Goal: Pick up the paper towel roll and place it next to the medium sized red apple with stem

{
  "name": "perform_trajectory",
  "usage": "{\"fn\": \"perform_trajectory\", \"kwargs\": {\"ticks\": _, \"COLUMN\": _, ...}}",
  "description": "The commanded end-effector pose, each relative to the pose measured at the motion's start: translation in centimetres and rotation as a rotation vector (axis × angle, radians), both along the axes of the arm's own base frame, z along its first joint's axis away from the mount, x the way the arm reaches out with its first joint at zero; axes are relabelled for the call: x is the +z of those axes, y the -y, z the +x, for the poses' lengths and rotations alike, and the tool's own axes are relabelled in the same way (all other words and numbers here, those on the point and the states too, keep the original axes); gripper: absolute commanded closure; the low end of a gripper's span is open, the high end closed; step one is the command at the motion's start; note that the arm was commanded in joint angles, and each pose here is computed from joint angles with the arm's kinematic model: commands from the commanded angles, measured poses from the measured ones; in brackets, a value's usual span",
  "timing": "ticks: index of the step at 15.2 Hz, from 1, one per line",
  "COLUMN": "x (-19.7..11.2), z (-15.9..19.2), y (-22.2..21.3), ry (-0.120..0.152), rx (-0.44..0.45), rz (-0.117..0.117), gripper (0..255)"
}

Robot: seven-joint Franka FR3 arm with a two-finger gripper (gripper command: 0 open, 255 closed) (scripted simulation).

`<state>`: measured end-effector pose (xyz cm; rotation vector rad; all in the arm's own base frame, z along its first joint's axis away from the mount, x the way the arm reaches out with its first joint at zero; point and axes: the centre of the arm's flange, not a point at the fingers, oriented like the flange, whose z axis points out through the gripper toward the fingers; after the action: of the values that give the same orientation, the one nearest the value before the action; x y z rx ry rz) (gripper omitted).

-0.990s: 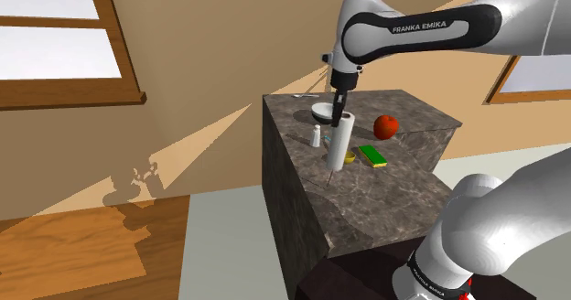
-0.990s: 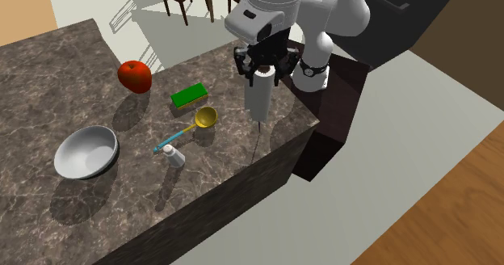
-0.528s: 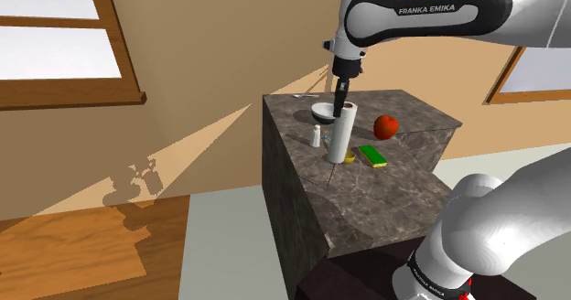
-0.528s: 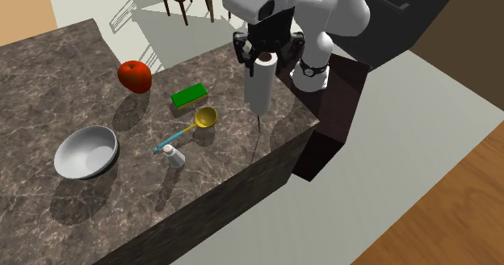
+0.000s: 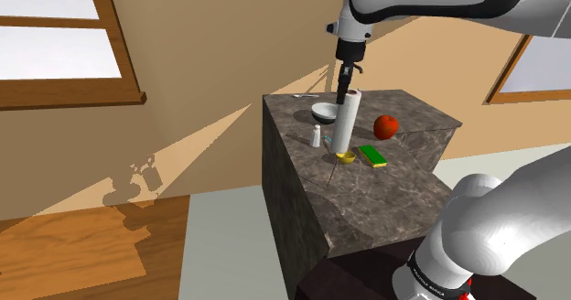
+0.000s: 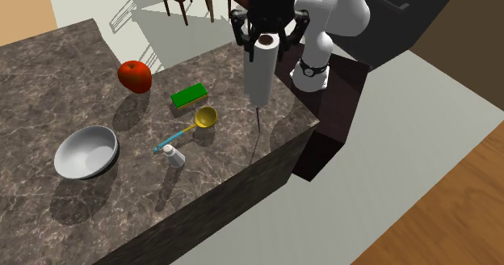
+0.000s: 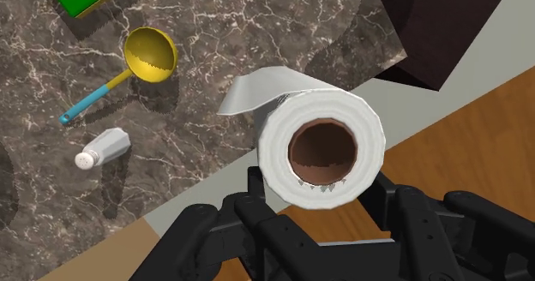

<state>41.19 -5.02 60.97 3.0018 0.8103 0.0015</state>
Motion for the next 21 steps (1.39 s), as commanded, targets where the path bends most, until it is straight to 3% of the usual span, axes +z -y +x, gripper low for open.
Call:
{"fn": "perform_trajectory", "kwargs": {"ticks": 1, "x": 1.1, "z": 0.1, "y": -0.1, "ry": 0.0, "rx": 0.0, "rz": 0.0, "gripper": 255}}
{"fn": "perform_trajectory", "kwargs": {"ticks": 16, "x": 8.9, "z": 0.1, "y": -0.1, "ry": 0.0, "rx": 0.0, "rz": 0.0, "gripper": 255}}
{"fn": "perform_trajectory", "kwargs": {"ticks": 21, "x": 7.9, "z": -0.9, "y": 6.4, "ry": 0.0, "rx": 0.0, "rz": 0.0, "gripper": 255}}
